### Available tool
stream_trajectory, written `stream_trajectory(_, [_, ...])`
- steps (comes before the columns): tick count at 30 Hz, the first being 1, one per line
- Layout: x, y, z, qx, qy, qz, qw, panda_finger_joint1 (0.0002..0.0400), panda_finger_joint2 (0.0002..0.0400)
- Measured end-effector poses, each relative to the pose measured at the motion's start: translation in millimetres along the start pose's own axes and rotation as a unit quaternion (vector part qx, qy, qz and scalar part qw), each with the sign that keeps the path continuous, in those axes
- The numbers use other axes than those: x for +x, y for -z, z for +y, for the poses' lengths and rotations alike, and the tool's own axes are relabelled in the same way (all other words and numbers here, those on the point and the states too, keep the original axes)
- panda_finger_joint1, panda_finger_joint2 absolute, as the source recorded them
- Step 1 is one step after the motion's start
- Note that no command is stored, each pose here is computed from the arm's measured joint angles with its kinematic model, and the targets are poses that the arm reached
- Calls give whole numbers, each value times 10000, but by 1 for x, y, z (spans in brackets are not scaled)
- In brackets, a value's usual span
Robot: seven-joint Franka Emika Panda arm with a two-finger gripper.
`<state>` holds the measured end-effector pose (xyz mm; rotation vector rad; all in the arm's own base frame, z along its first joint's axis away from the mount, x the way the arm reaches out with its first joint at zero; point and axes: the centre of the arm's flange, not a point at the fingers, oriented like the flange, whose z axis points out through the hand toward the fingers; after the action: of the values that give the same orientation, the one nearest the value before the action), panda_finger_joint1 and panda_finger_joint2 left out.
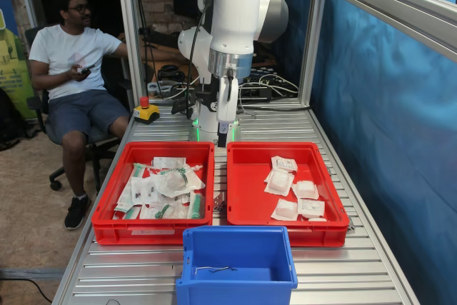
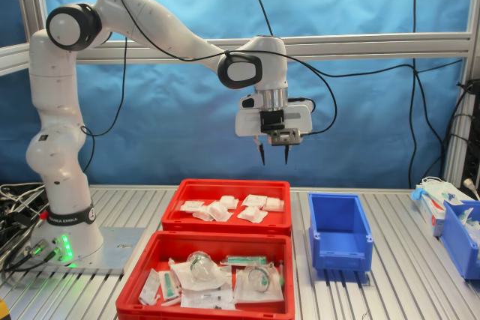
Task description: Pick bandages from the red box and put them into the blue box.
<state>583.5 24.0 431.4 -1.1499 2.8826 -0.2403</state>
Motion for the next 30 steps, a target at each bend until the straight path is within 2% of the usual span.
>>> stream_trajectory(4, [0, 0, 0, 0, 2, 0, 10000, 262, 262])
stream_trajectory(5, [0, 0, 0, 0, 2, 1, 10000, 312, 312])
stream_trajectory(8, [0, 0, 0, 0, 3, 1, 10000, 312, 312])
stream_trajectory(9, [0, 0, 0, 0, 4, 1, 10000, 362, 362])
stream_trajectory(16, [1, 0, -1, 0, 6, 1, 10000, 362, 362])
stream_trajectory(17, [1, 0, -1, 0, 6, 2, 10000, 393, 393])
stream_trajectory(30, [1, 0, -1, 0, 6, 2, 10000, 400, 400])
